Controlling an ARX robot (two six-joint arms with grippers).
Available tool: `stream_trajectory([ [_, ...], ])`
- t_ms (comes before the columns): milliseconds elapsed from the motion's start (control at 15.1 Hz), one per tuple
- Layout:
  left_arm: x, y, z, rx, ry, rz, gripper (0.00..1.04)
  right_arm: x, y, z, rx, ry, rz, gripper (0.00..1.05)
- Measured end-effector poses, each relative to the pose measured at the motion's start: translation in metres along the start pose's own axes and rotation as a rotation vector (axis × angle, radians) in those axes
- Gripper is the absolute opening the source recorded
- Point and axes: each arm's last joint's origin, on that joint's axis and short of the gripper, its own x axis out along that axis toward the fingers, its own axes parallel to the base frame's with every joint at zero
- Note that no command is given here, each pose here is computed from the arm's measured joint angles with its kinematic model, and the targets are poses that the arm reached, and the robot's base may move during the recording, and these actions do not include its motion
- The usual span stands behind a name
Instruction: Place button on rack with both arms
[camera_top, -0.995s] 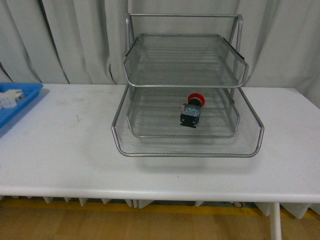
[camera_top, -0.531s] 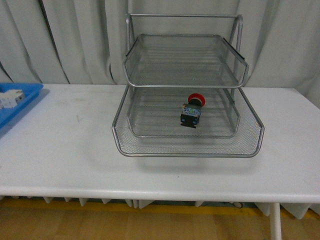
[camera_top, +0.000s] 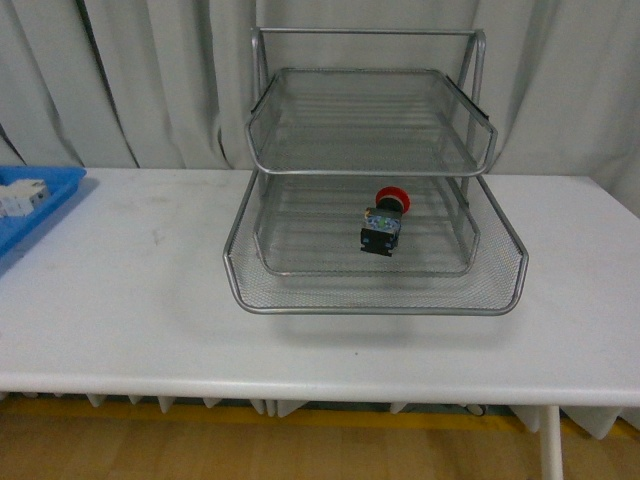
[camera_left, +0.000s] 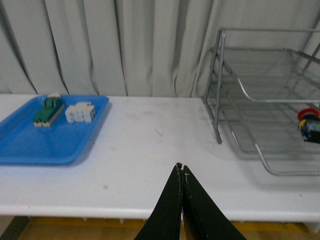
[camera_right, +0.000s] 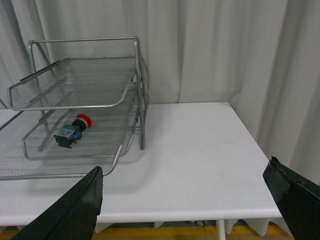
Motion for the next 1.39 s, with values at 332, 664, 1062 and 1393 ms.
stream_trajectory([
  [332,-0.0064,0.0000,-0.0012,0.000,-0.014,0.000,0.02,0.0000,0.0000,0.0000,0.000,0.000,0.000,0.98],
  [664,-0.0064,0.0000,-0.0012,0.000,-0.014,0.000,0.02,0.0000,0.0000,0.0000,0.000,0.000,0.000,0.98],
  [1062,-0.0064,0.0000,-0.0012,-0.001,-0.013,0.000,0.96,0.0000,0.0000,0.0000,0.000,0.000,0.000,0.98],
  [1393,-0.0064,0.0000,-0.0012,0.000,-0.014,0.000,0.98,0.0000,0.0000,0.0000,0.000,0.000,0.000,0.98],
])
